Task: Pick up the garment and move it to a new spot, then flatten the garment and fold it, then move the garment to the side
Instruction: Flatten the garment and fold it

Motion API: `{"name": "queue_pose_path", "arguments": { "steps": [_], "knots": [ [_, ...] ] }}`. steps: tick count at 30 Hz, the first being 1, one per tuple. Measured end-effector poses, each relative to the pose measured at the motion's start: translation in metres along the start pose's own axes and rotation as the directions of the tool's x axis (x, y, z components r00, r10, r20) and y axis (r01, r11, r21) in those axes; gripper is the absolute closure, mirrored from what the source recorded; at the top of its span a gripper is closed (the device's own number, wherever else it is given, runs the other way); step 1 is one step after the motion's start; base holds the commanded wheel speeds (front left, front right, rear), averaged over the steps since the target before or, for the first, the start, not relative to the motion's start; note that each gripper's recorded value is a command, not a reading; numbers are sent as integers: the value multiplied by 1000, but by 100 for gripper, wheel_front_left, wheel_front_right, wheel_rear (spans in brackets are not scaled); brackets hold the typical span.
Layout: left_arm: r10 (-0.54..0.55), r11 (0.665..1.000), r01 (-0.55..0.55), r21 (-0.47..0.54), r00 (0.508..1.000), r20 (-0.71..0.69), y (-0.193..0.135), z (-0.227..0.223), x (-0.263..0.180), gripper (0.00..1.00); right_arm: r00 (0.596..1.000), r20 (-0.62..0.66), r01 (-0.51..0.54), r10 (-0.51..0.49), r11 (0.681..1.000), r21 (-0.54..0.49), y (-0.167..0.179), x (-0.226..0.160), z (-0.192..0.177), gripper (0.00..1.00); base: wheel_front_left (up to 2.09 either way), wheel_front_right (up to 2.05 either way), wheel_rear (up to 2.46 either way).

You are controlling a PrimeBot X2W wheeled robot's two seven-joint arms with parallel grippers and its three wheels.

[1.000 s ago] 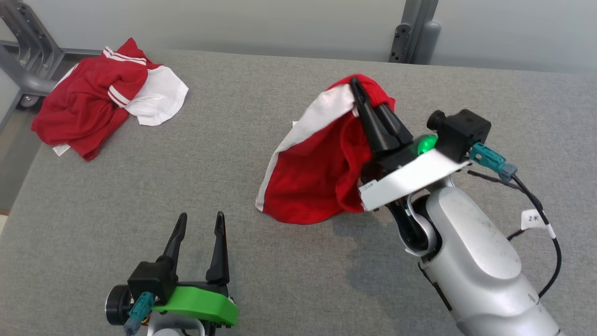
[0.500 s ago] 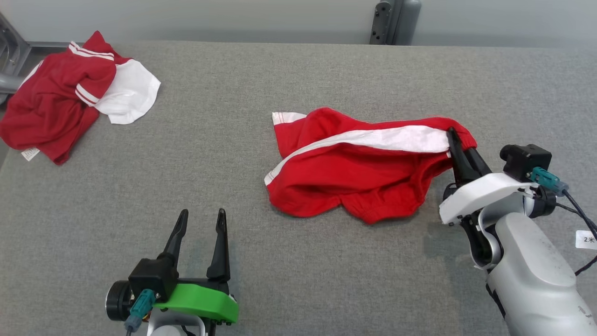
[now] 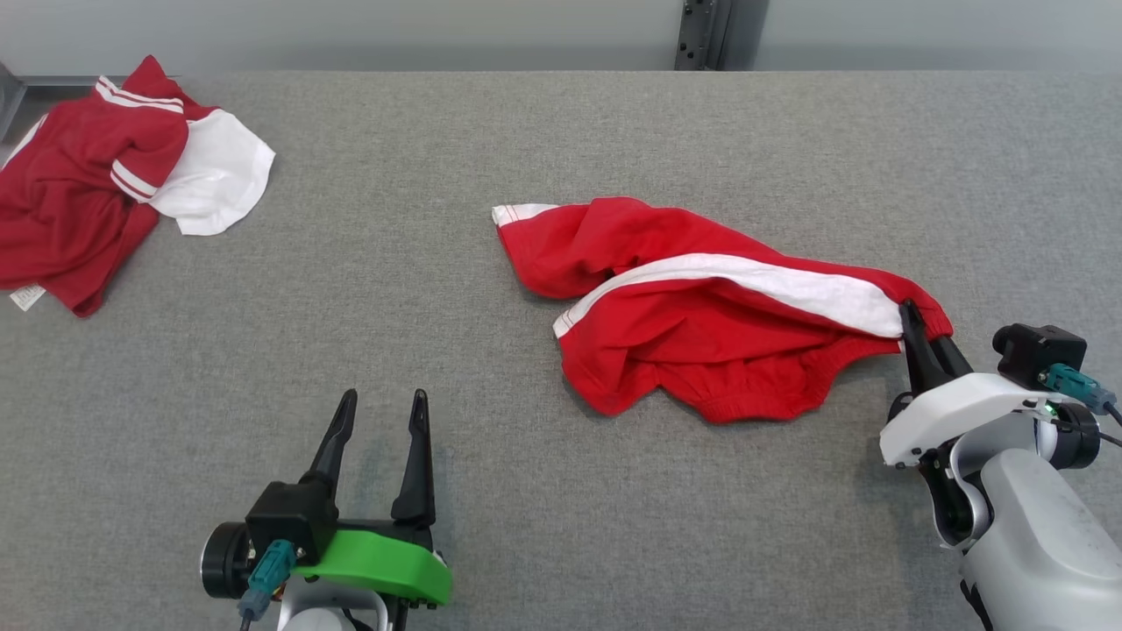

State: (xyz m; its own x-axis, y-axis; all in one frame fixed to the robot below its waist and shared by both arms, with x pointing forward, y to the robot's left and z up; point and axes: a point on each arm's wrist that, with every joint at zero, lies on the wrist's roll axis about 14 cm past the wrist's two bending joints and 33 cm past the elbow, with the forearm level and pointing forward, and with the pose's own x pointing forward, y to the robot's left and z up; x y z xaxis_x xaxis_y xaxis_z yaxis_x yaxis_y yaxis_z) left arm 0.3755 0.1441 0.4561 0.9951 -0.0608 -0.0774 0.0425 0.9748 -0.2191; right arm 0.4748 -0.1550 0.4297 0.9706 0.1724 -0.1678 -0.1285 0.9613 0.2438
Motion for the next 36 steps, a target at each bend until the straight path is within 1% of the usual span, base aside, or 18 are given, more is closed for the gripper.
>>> {"name": "queue_pose_path", "arguments": {
  "steps": [2,3,4,5,12,20,22,24,27,29,31,33,36],
  "knots": [
    [-7,1000,7,0,1000,-2,-2,-1,1,0,1000,1,14,-14,1000,2,-4,-2,0,67,0,0,0],
    [-10,1000,10,0,1000,-3,-3,-1,2,0,1000,1,19,-19,1000,5,-5,-3,-1,55,0,0,0],
    [-14,1000,14,2,1000,-4,-4,-2,3,0,1000,1,24,-24,1000,7,-7,-4,-1,20,0,0,0],
    [-19,1000,19,5,1000,-5,-5,-2,4,0,1000,2,31,-31,1000,5,-9,-5,-1,0,0,0,0],
    [-41,999,41,4,999,-5,-12,-2,7,0,997,-1,76,-76,997,0,-26,-23,-4,0,0,0,0],
    [-65,998,65,3,998,8,-20,2,8,0,991,2,133,-133,991,2,-46,-56,-9,0,0,0,0],
    [-75,997,75,3,997,10,-24,3,7,0,990,19,143,-143,990,-7,-50,-63,-5,0,0,0,0],
    [-82,997,82,3,997,12,-26,3,7,0,990,57,131,-128,991,-42,-48,-65,8,0,0,0,0],
    [-95,995,95,3,995,9,-30,2,4,0,991,124,61,-47,992,-110,-25,-61,32,0,0,0,0],
    [-103,995,103,2,995,11,-33,3,2,0,990,139,-6,26,990,-144,-2,-56,37,0,0,0,0],
    [-98,995,98,-2,995,15,-32,5,0,0,985,130,-88,113,979,-182,25,-49,38,0,0,0,0],
    [-88,996,88,-5,996,18,-29,6,-2,0,976,104,-164,191,961,-223,49,-42,34,0,0,0,0],
    [-67,998,68,-14,997,23,-24,7,-6,0,953,34,-278,302,910,-307,80,-30,23,0,0,0,0]
  ]
}}
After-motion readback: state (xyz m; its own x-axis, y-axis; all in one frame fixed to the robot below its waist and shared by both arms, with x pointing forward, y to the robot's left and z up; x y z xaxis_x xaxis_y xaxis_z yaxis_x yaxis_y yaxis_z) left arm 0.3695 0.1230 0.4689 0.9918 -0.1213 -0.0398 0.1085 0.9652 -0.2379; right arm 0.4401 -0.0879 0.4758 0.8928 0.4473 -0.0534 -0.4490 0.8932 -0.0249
